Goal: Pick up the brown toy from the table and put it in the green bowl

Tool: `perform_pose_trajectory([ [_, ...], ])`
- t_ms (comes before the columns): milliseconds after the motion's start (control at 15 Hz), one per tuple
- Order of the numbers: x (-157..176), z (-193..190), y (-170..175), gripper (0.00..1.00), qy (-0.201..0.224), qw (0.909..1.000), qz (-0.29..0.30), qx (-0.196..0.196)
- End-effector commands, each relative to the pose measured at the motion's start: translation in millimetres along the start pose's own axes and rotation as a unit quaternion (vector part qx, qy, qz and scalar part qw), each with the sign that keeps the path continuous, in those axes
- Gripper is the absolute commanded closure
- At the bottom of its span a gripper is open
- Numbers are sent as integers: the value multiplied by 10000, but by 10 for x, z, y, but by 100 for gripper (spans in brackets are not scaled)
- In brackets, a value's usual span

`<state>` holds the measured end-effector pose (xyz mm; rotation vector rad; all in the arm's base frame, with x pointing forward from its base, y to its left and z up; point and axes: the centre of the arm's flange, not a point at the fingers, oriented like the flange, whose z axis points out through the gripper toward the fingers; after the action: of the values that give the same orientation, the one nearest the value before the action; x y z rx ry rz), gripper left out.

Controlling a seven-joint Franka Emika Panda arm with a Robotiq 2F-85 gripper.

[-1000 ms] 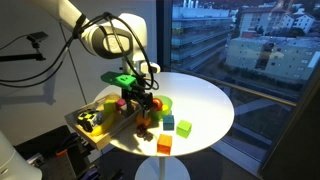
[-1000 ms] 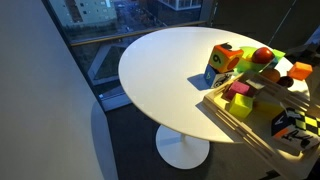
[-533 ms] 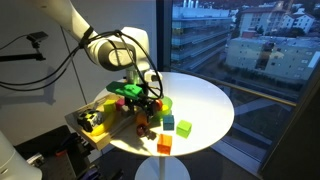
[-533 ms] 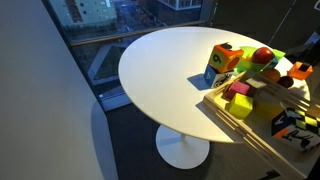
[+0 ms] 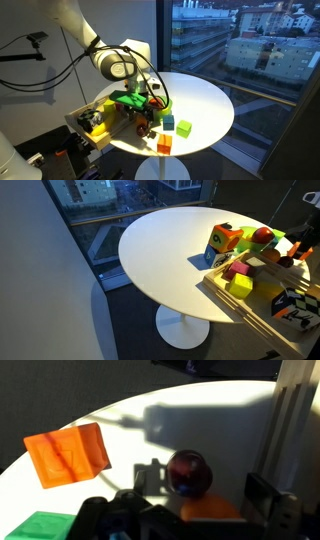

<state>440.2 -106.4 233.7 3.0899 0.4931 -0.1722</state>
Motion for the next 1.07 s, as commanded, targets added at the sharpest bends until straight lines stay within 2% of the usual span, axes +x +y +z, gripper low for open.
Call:
perform_pose_trajectory([
  [0, 27, 108, 55, 0, 61, 9998, -176, 12],
  [667, 120, 413, -3, 0, 113, 9985, -534, -9],
  [733, 133, 437, -9, 18, 109, 9985, -540, -9],
  [1000, 168, 457, -20, 51, 67, 9988, -474, -35],
])
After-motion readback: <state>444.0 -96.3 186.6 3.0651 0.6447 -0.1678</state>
